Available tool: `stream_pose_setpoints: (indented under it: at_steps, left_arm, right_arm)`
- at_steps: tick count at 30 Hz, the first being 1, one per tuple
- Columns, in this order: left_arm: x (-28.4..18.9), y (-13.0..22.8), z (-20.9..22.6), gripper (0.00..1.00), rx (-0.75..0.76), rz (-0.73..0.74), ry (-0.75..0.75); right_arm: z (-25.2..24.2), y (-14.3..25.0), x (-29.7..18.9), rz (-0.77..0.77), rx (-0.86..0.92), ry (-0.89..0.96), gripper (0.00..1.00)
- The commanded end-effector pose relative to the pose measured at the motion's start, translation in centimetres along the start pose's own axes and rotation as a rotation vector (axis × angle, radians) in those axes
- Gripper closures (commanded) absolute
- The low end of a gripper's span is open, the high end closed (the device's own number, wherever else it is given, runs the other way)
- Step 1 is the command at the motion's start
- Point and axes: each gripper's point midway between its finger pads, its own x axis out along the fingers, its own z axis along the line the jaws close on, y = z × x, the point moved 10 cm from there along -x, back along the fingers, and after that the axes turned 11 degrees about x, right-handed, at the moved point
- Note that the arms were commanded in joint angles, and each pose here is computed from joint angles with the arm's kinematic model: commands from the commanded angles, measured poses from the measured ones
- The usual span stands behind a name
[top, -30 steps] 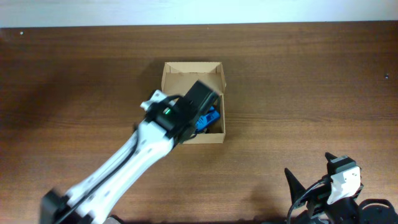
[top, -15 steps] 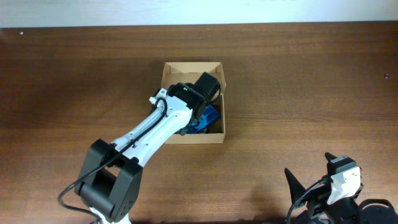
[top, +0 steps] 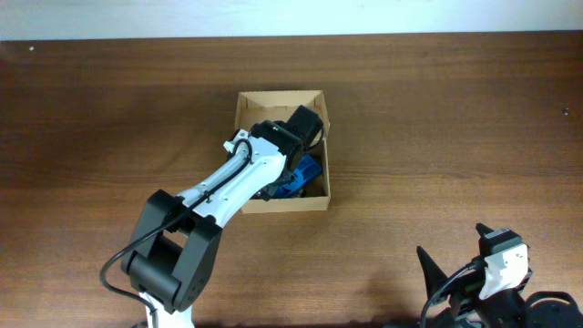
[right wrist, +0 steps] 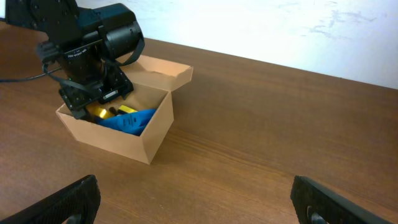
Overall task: Pack container
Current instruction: 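Lift the tape roll into the box and release it, then raise the left gripper out of the box toward the lid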
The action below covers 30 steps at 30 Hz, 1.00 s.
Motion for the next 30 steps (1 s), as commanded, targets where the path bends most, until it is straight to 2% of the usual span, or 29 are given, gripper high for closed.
stream_pose_setpoints:
  at_steps: [1,6,12,13,15,19,26,30]
  left_arm:
    - [-0.1,-0.3,-0.4,0.19,-0.003,0.001,0.008]
    - [-0.7,-0.6,-0.6,0.18,-0.008,-0.003,0.025]
    - [-5.7,-2.7,-1.2,0.14,0.127,-0.073,0.162]
    - [-6.8,-3.2,-1.2,0.14,0.184,-0.088,0.19]
    - [-9.6,-4.3,-1.0,0.02,0.403,-0.127,0.262]
    - [-13.2,-6.2,0.4,0.0,0.708,-0.183,0.342]
    - [-17.5,-9.3,5.4,0.0,1.056,-0.315,0.307]
    - [-19.7,-10.0,7.3,0.0,1.179,-0.417,0.283]
  right_arm:
    - [-0.1,0.0,0.0,-0.008,0.015,0.017,0.01]
    - [-0.1,0.0,0.0,-0.008,0.015,0.017,0.01]
    - [-0.1,0.0,0.0,-0.008,0.015,0.017,0.01]
    - [-0.1,0.0,0.0,-0.008,0.015,0.017,0.01]
    - [-0.1,0.0,0.0,-0.008,0.015,0.017,0.01]
    - [-0.1,0.0,0.0,-0.008,0.015,0.017,0.01]
    - [-0.1,0.0,0.0,-0.008,0.015,0.017,0.01]
    - [-0.1,0.0,0.0,-0.008,0.015,0.017,0.01]
